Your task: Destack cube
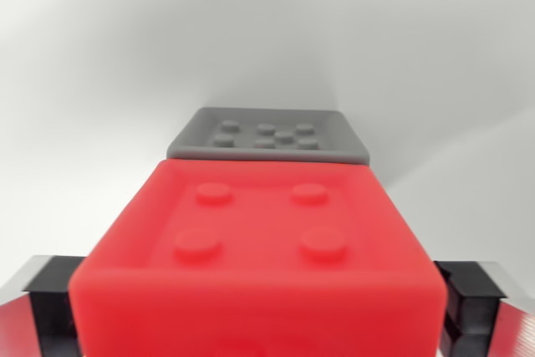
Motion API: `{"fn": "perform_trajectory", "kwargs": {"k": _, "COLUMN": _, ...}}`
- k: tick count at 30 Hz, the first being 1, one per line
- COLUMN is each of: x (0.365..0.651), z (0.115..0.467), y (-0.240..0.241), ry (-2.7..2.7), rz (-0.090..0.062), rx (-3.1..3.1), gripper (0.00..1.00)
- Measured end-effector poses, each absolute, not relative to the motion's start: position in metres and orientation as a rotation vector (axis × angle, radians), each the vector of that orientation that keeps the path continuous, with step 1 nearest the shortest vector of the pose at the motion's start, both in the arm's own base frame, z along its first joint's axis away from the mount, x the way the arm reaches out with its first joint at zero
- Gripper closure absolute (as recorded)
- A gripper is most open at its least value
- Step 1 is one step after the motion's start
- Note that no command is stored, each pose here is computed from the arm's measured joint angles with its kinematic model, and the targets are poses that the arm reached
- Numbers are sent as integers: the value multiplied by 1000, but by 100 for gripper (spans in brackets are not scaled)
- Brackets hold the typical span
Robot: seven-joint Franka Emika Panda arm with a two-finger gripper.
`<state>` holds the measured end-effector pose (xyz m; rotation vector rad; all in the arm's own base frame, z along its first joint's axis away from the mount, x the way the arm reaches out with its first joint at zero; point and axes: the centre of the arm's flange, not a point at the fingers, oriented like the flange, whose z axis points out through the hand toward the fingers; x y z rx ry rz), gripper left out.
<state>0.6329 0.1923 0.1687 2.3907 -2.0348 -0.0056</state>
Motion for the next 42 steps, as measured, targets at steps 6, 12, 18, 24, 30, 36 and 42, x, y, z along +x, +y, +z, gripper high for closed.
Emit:
{"fn": "perform_trajectory", "kwargs": {"k": 6, "x": 633, "z": 169, "y": 192, "ry": -2035, "rz": -6, "rx": 2391, "gripper": 100}}
{"fn": "perform_trajectory", "kwargs": {"k": 12, "x": 633, "z": 169, "y": 192, "ry": -2035, "rz": -5, "rx": 2391, "gripper": 100}}
{"fn": "perform_trajectory", "kwargs": {"k": 18, "x": 633, "z": 169, "y": 192, "ry": -2035, "rz": -5, "rx": 2391, "gripper": 100}}
{"fn": "perform_trajectory", "kwargs": {"k": 24, "x": 633, "z": 169, "y": 192, "ry": -2035, "rz": -5, "rx": 2391, "gripper": 100}}
{"fn": "perform_trajectory", "kwargs": {"k": 30, "x": 633, "z": 169, "y": 192, "ry": -2035, "rz": -5, "rx": 2391, "gripper": 100}}
{"fn": "perform_trajectory", "kwargs": {"k": 36, "x": 634, "z": 174, "y": 192, "ry": -2036, "rz": -3, "rx": 2392, "gripper": 100}}
{"fn": "perform_trajectory", "kwargs": {"k": 42, "x": 634, "z": 184, "y": 193, "ry": -2037, "rz": 0, "rx": 2393, "gripper": 100}}
